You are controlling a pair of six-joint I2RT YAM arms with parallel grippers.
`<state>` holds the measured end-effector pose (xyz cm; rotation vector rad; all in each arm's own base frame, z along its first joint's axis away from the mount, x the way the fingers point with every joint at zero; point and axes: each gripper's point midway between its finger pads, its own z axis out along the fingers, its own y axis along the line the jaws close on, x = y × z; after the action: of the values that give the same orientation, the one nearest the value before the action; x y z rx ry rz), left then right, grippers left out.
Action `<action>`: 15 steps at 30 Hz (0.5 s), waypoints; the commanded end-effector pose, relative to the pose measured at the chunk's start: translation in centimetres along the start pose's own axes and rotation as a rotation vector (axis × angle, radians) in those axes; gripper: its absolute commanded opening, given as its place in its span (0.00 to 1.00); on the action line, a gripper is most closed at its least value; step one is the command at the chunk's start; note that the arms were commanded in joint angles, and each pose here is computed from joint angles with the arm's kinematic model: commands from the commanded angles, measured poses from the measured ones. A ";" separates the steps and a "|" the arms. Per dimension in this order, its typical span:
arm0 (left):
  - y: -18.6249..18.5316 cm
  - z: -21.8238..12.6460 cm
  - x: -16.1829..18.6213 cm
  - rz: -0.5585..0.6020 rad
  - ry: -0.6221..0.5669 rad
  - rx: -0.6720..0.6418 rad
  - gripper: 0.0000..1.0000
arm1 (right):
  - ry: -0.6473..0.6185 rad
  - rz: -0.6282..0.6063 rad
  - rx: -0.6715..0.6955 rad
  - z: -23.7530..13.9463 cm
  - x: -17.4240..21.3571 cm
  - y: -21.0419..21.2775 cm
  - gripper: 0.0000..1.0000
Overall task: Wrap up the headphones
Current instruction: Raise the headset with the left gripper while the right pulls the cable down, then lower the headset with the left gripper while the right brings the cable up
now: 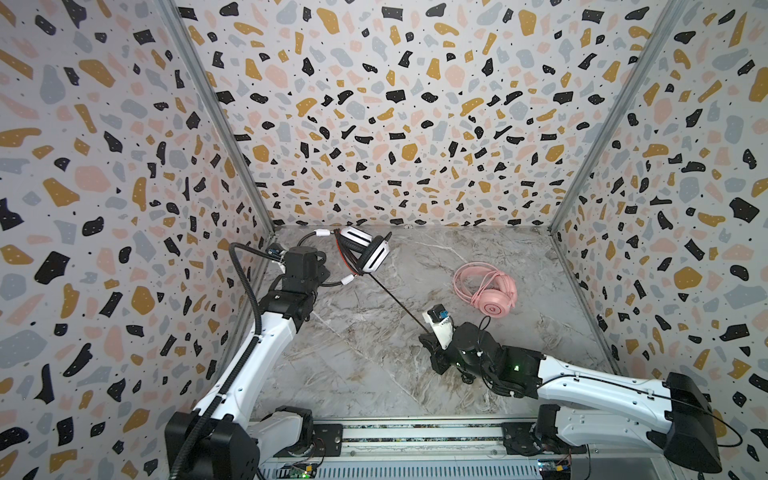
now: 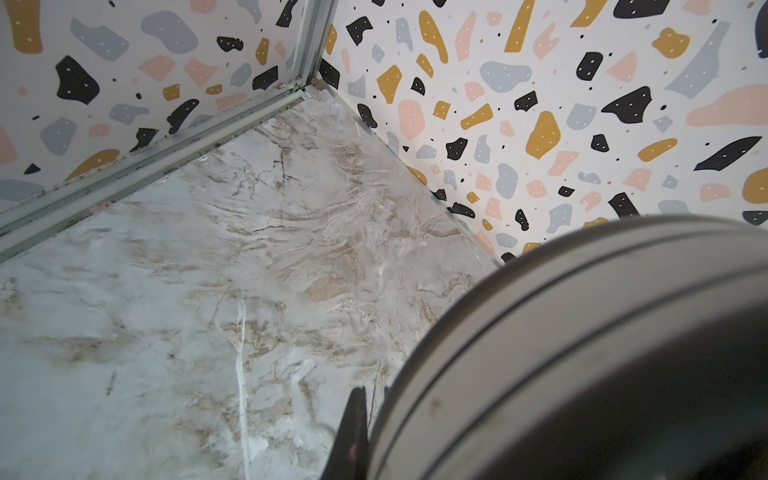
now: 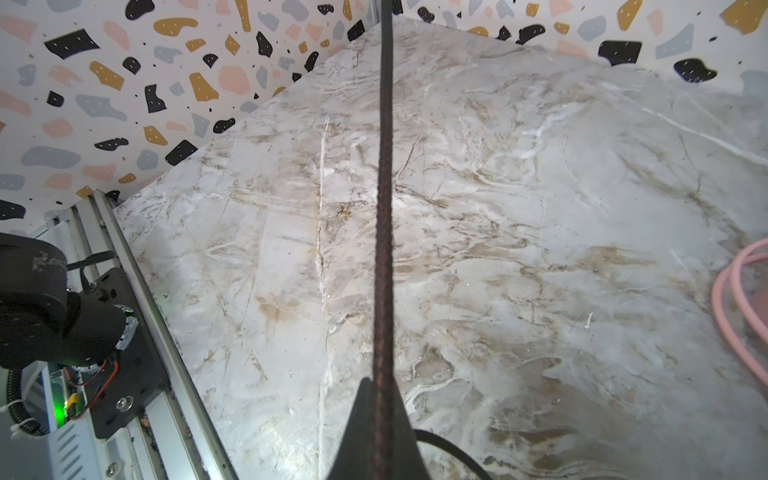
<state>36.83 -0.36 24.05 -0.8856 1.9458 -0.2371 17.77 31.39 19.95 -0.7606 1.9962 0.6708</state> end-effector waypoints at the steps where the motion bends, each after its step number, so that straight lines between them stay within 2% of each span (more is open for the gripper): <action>1: -1.1 0.2 -2.8 -0.110 -0.122 0.056 0.00 | -0.016 -0.032 0.026 -1.4 -1.6 -0.1 0.03; 8: 0.1 1.9 -0.3 -0.072 -0.056 0.023 0.00 | -0.069 -0.052 0.037 -2.6 -4.1 0.0 0.03; 15: 0.4 3.1 2.1 0.017 0.035 0.028 0.00 | -0.137 -0.081 0.066 -4.0 -6.9 -0.3 0.04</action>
<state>36.77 -1.27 18.28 -0.8655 2.1017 -0.2101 18.63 30.77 24.22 -0.7585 1.9153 0.5996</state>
